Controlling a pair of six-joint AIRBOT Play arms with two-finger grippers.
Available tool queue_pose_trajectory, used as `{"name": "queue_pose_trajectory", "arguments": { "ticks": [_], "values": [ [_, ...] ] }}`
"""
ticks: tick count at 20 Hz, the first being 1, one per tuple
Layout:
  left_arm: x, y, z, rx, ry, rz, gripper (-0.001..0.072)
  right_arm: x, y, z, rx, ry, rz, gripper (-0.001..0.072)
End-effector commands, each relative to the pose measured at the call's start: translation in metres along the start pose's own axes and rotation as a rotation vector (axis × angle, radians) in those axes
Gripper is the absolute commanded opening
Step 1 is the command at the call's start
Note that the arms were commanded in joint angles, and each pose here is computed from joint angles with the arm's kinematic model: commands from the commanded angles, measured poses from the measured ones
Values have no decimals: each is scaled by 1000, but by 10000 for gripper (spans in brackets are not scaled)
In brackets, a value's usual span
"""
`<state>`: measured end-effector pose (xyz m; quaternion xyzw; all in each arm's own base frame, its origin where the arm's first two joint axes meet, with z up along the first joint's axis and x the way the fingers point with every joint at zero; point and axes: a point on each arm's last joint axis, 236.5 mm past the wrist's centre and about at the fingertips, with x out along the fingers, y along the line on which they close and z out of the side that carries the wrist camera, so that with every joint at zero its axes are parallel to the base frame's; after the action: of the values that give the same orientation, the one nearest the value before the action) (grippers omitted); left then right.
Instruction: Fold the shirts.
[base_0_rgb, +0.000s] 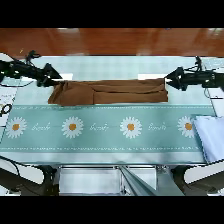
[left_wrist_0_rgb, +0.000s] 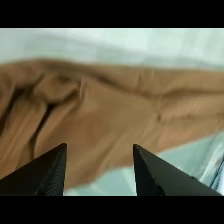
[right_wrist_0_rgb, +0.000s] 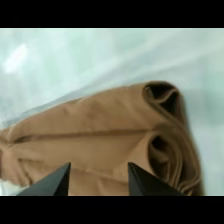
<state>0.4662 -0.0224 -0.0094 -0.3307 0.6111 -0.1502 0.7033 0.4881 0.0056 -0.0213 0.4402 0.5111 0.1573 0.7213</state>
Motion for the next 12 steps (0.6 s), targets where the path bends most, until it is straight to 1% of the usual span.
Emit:
{"name": "queue_pose_trajectory", "arguments": {
  "ticks": [1,2,3,5,6,7,8,9,12],
  "values": [
    [-84,27,-31,40,-2,239,507,-72,15,-3,-29,26,28,415],
    [-112,34,-31,52,-86,313,507,-99,7,3,-46,-28,-24,415],
    [-139,35,-29,60,-197,357,507,-127,-7,4,-72,-72,-112,415],
    [-173,28,-32,60,-423,360,506,-162,-45,-2,-66,-134,-288,415],
    [-174,23,-42,54,-501,340,506,-166,-67,-10,-38,-146,-358,414],
    [-165,19,-58,44,-533,306,506,-160,-86,-21,-2,-143,-397,414],
    [-146,11,-77,56,-527,254,506,-146,-100,-32,49,-142,-386,414],
    [-125,5,-95,73,-504,204,506,-131,-104,-37,88,-151,-337,415],
    [-77,-10,-137,55,-422,74,506,-93,-89,-37,124,-152,-135,418]
  ]
}}
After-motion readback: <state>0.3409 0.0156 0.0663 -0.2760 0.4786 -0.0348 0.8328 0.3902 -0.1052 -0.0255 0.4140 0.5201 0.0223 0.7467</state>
